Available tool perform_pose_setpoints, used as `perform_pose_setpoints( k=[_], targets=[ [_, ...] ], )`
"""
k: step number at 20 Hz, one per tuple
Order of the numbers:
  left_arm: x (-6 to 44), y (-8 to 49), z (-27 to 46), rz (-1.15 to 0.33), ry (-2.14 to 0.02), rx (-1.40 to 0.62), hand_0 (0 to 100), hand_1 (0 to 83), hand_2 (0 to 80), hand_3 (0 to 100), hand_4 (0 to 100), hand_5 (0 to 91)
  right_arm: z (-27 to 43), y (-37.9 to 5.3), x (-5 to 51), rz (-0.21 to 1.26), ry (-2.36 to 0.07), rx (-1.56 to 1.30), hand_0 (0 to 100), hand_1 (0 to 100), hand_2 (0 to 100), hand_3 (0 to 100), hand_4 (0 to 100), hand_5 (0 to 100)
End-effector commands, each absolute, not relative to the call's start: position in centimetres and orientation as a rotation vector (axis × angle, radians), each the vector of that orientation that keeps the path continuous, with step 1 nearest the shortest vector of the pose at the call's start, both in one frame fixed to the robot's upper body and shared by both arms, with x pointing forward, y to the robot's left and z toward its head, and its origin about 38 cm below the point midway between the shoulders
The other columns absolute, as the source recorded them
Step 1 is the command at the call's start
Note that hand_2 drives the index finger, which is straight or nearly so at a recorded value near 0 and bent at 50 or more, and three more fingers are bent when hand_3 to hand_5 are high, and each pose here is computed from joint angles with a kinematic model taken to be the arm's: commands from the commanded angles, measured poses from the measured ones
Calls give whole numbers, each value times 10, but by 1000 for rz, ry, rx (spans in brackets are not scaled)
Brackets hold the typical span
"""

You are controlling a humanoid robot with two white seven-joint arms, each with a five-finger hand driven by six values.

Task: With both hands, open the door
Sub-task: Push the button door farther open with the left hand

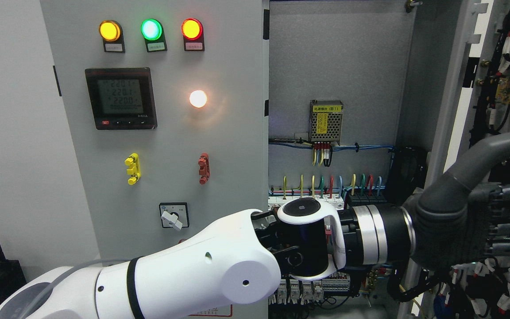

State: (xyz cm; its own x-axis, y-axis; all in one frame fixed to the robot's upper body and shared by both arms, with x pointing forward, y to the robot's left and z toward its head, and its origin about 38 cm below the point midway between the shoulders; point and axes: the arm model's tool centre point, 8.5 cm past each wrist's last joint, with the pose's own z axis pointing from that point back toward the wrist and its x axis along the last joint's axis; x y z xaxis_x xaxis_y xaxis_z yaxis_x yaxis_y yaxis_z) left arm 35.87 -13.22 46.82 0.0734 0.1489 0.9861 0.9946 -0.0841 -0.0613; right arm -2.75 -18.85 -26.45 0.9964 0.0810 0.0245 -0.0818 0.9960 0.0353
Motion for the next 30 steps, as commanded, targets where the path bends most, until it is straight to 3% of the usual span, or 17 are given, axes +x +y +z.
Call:
perform_pose_setpoints(
  k=[1,25,30],
  targets=[
    [331,-162,468,-1176,-1201,-1472,0,0,0,0,33,0,-264,-188,-27,81,-24,37,0,0,0,0,0,0],
    [332,-168,463,-1129,-1220,-1430,0,0,0,0,33,0,-264,-188,-27,83,-24,37,0,0,0,0,0,0],
    [353,-149,468,-1117,-1284,-1378,0,0,0,0,33,0,-264,-188,-27,81,-24,37,0,0,0,0,0,0]
  ],
)
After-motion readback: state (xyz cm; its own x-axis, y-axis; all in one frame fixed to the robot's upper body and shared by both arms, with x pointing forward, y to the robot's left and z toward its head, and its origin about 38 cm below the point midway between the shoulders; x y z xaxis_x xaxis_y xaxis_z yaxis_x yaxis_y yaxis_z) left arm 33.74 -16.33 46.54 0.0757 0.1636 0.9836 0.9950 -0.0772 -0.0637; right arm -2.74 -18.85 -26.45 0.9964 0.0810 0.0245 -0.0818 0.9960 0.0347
